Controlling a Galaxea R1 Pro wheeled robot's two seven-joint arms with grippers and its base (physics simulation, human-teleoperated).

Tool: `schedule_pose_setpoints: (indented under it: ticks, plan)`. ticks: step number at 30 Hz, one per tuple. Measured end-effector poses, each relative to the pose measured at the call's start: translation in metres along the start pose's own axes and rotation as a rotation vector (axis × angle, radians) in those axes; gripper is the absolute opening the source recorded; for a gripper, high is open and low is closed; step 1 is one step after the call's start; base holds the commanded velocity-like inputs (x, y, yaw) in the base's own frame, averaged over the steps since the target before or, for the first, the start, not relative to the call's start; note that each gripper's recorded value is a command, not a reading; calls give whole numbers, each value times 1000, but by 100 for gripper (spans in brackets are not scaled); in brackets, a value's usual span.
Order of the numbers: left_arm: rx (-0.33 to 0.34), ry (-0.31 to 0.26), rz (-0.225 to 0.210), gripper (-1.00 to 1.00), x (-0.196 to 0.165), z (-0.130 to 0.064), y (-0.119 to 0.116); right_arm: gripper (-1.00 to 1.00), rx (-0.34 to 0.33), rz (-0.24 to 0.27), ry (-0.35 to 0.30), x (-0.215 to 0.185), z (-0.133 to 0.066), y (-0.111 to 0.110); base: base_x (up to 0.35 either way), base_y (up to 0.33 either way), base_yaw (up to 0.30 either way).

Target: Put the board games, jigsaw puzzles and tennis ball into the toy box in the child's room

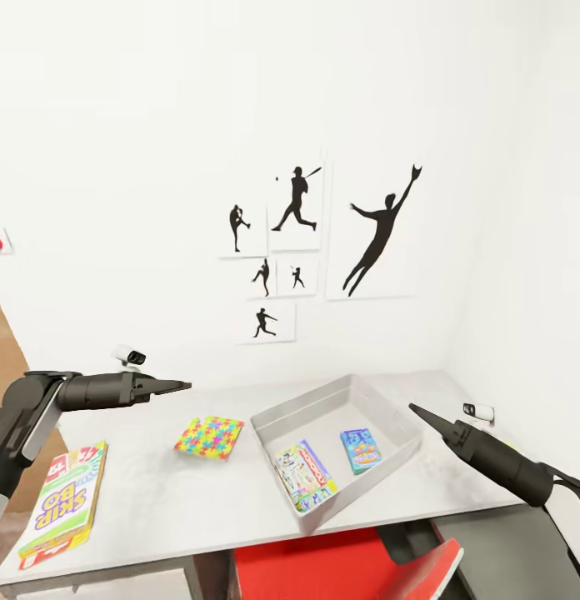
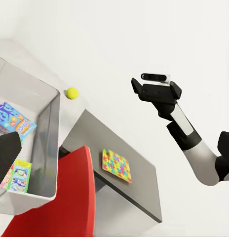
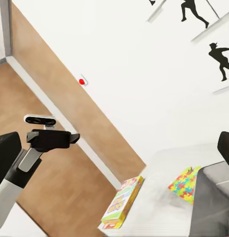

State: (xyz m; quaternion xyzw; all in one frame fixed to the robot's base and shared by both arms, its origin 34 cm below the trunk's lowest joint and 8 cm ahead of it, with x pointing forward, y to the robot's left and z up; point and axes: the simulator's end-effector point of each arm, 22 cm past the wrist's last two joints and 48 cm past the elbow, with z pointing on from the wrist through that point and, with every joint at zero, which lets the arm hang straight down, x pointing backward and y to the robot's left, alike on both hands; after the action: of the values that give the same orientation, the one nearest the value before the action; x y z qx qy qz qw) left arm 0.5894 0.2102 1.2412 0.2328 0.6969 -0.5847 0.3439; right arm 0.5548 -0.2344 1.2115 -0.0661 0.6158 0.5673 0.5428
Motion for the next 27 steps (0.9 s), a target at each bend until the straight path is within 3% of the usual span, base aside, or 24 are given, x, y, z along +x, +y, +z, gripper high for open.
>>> schedule_pose_setpoints:
  ticks: [12,27]
  plan:
    - [0,0,5,100,-1,0,-2,100,2,-5,-1,-1,0,1,-242,203,34]
    - [-2,1,6,100,-1,0,-2,100,4,-5,-1,-1,0,1,-148,255,218]
